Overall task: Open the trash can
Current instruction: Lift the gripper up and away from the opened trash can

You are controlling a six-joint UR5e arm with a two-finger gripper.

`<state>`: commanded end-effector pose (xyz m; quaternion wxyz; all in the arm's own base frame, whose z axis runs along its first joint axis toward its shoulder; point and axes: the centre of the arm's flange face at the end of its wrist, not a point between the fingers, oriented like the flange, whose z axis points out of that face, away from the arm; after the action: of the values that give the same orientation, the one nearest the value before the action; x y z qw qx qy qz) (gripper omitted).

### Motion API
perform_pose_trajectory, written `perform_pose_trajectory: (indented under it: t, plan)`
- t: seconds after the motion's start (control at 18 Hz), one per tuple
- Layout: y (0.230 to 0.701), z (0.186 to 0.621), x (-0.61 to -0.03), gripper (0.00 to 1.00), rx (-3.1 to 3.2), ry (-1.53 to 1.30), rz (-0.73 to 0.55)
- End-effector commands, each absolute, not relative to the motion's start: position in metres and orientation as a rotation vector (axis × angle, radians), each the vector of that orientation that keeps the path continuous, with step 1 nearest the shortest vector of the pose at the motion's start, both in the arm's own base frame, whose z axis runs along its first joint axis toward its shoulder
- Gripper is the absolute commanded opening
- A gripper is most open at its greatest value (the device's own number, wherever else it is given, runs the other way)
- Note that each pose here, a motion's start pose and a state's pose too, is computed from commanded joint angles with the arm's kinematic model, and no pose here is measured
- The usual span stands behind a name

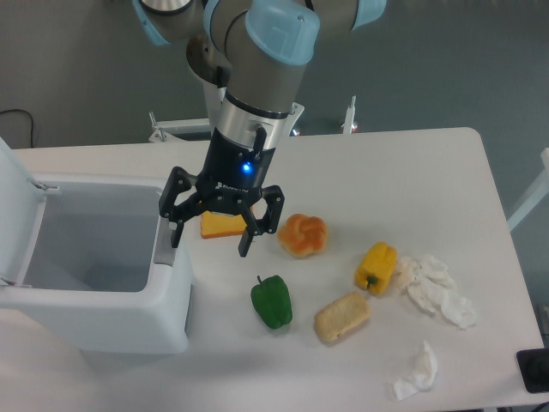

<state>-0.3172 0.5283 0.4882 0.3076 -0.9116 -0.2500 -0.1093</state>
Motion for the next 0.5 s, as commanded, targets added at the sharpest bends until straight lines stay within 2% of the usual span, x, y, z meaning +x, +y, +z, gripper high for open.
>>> perform_pose_trajectory:
  t: [0.22, 0.5]
  plan:
    - [0.526, 0.507, -0.326, 1.0, -2.431, -0.451, -0.165]
    - [0.514, 0.521, -0.345, 1.0, -2.518, -0.153, 0.127]
